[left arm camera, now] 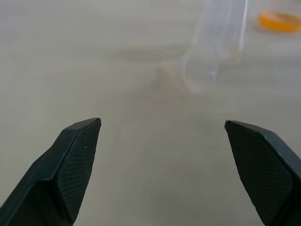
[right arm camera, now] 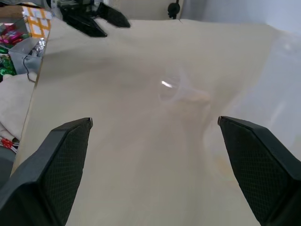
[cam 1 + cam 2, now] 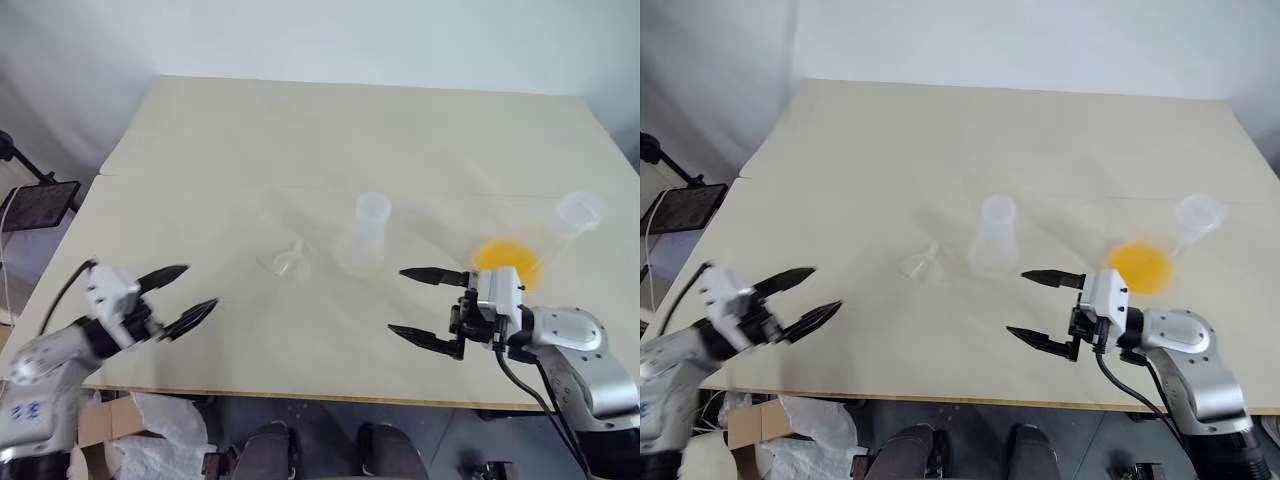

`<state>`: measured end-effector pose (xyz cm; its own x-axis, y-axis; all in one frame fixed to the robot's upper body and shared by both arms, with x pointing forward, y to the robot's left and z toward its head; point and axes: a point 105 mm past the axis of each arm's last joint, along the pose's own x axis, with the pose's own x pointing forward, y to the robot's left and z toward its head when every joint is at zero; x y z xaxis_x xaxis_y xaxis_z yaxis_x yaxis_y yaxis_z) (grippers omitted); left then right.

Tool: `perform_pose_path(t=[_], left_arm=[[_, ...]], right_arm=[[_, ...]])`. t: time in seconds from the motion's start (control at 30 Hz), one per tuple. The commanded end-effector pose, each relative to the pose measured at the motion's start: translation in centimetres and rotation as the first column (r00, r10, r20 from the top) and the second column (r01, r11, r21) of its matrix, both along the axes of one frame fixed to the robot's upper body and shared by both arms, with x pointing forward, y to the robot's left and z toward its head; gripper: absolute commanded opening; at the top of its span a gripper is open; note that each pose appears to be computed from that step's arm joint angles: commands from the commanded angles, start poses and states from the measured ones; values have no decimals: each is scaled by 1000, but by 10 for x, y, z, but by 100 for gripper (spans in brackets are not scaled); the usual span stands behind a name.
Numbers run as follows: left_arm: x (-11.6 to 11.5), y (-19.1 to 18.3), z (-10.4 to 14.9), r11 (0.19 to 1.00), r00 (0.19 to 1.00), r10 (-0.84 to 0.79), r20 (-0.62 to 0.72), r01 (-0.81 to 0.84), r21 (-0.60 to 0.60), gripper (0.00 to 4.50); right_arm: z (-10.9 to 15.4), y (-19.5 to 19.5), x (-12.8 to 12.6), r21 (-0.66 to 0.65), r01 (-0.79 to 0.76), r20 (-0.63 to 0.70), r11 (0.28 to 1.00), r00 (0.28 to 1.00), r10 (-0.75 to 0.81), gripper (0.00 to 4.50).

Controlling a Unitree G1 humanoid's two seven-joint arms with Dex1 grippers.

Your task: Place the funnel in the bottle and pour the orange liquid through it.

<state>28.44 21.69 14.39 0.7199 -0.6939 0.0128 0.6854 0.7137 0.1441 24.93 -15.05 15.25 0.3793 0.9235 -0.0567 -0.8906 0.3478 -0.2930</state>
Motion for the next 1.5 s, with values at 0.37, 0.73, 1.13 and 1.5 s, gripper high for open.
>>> perform_pose_path(t=[0.37, 0.73, 1.13, 1.5], left_arm=[[55, -57, -10, 997, 999, -41, 0, 41, 58, 321], [56, -60, -3, 997, 997, -70, 10, 70, 29, 4], [40, -57, 44, 940, 942, -335, -30, 331, -82, 4], [53, -89, 147, 825, 787, -564, -250, 521, -221, 4]], right_arm=[[8, -3, -11, 27, 103, 61, 994, 993, -105, 450], [3, 2, -12, 48, 130, 67, 990, 989, -133, 450], [15, -15, -15, 115, 231, 93, 966, 966, -242, 450], [43, -52, -27, 344, 454, 125, 822, 845, -520, 450]])
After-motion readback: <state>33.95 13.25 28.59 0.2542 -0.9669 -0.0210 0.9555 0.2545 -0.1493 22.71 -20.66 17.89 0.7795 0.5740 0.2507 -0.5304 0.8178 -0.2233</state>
